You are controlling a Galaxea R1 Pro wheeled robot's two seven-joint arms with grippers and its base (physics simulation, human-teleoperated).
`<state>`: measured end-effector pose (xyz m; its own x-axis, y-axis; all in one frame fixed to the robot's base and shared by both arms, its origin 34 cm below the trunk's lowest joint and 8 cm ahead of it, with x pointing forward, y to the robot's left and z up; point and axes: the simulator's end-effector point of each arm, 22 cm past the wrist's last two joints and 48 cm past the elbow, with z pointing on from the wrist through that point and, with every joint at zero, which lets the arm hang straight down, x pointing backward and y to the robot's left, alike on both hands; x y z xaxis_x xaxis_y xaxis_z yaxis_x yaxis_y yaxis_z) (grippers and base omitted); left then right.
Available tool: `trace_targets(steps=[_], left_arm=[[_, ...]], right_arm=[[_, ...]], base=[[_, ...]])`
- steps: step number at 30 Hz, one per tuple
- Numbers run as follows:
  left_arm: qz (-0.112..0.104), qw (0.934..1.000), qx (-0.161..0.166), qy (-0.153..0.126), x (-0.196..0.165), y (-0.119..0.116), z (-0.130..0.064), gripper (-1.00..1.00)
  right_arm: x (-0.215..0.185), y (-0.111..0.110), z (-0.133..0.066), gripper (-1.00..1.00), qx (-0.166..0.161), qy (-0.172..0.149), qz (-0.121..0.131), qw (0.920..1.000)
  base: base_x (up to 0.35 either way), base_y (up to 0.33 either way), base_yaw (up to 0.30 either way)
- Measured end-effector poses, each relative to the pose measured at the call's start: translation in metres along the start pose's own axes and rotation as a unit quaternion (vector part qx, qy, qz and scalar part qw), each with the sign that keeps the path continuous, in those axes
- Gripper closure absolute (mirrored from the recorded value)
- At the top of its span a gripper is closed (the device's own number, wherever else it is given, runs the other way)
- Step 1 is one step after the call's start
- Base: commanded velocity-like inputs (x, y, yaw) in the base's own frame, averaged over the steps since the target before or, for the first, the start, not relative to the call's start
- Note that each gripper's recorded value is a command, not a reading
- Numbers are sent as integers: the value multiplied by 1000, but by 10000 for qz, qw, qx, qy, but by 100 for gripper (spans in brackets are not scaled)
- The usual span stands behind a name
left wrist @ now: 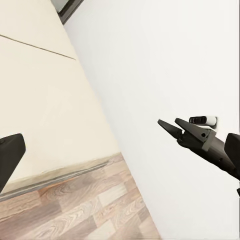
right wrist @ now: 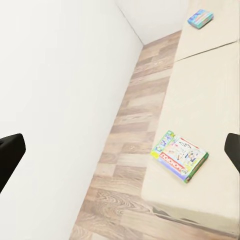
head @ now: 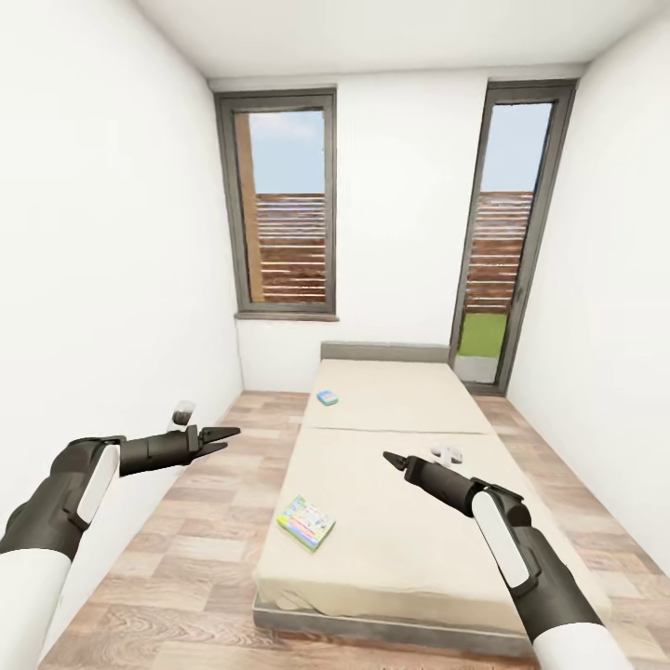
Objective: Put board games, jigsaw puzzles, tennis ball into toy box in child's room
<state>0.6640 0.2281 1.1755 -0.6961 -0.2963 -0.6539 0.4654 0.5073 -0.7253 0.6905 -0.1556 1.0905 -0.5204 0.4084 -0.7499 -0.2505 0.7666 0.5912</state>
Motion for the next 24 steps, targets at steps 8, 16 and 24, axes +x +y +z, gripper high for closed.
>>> trace_targets(steps=[8, 16, 24], left_arm=[[-30, 10000, -12, 14, 2, 4, 1, -100], [-78, 10000, -29, 42, 4, 9, 4, -100], [-128, 9999, -48, 73, 8, 15, 6, -100]], right_arm=[[5, -6, 3, -100, 45, 25, 46, 10000], [12, -12, 6, -100, 81, 88, 94, 9999], [17, -17, 9, -100, 113, 138, 125, 9998]], base=[[0, 105, -193], [0, 26, -127], [0, 108, -117]])
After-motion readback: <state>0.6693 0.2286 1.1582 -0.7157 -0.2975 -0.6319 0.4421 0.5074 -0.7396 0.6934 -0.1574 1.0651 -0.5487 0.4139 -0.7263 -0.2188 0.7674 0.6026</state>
